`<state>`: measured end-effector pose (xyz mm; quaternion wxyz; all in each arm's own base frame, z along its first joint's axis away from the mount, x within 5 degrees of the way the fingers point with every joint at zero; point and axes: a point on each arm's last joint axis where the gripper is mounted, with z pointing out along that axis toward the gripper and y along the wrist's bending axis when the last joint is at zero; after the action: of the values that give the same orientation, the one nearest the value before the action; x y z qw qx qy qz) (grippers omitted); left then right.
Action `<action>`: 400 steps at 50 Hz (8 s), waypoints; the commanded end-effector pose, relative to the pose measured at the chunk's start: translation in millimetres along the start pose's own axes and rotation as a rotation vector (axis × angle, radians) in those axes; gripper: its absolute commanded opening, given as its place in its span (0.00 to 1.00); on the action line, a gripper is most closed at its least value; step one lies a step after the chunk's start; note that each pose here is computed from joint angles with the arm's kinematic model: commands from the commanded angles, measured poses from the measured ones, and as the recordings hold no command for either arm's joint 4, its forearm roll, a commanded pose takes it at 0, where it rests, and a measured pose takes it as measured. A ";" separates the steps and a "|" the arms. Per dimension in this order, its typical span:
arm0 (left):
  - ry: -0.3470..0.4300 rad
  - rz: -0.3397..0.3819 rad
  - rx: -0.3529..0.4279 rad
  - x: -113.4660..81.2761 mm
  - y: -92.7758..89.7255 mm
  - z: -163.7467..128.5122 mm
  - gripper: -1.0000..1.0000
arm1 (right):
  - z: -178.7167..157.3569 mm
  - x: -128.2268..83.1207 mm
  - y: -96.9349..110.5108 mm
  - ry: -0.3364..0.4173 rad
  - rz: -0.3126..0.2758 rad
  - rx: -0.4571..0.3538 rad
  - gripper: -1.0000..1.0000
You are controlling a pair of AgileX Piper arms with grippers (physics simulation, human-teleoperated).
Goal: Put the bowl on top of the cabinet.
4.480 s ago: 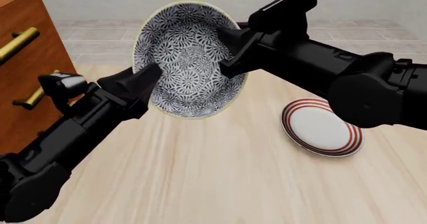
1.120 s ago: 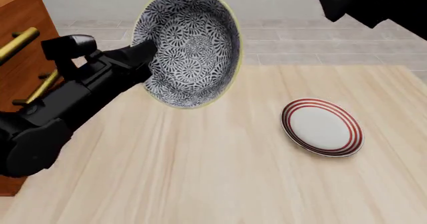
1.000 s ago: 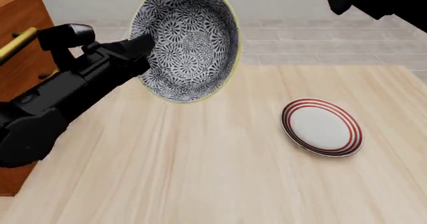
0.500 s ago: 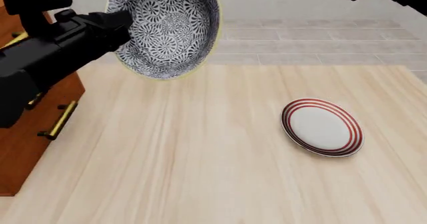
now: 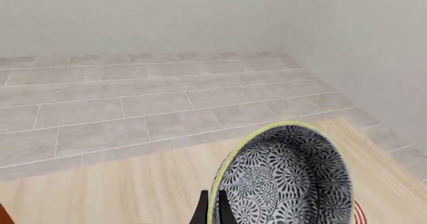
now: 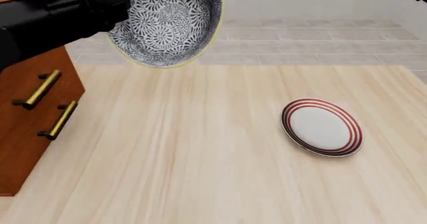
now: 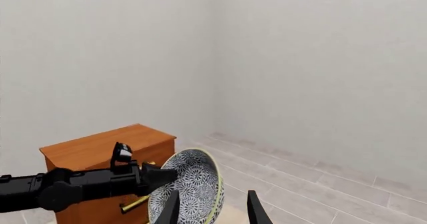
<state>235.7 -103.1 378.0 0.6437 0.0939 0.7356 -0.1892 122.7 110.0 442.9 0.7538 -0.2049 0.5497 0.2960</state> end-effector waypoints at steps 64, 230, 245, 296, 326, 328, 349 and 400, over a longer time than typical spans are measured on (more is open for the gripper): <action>0.278 -0.123 -0.283 -82.1 49.2 -3.9 0.00 | -25.2 -32.3 -0.6 -0.081 0.082 0.004 1.00; -0.020 -0.392 -0.957 -110.4 115.8 -172.2 0.00 | -41.7 -30.7 45.8 -0.150 0.113 -0.346 1.00; -0.031 -0.377 -1.000 -109.2 122.4 -177.1 0.00 | -43.2 -32.2 43.5 -0.156 0.107 -0.334 1.00; -0.051 -0.416 -1.099 -89.6 152.0 -180.1 0.00 | -43.9 -32.3 42.6 -0.159 0.092 -0.328 1.00; -0.028 -0.424 -1.087 -80.7 175.4 -164.0 0.00 | -43.6 -31.8 42.7 -0.158 0.088 -0.328 1.00; -0.027 -0.425 -1.089 -80.2 177.1 -163.5 0.00 | -43.3 -31.4 43.0 -0.158 0.087 -0.329 1.00; -0.031 -0.458 -1.107 -73.4 194.0 -158.4 0.00 | -39.8 -26.2 45.0 -0.146 0.083 -0.331 1.00; -0.050 -0.459 -1.120 -77.6 202.0 -158.5 1.00 | -42.1 -28.0 44.6 -0.155 0.071 -0.334 1.00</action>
<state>180.5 151.0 437.7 0.5556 -0.4222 0.7106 0.0897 56.8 110.0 457.1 0.7383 -0.2839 0.4408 0.4243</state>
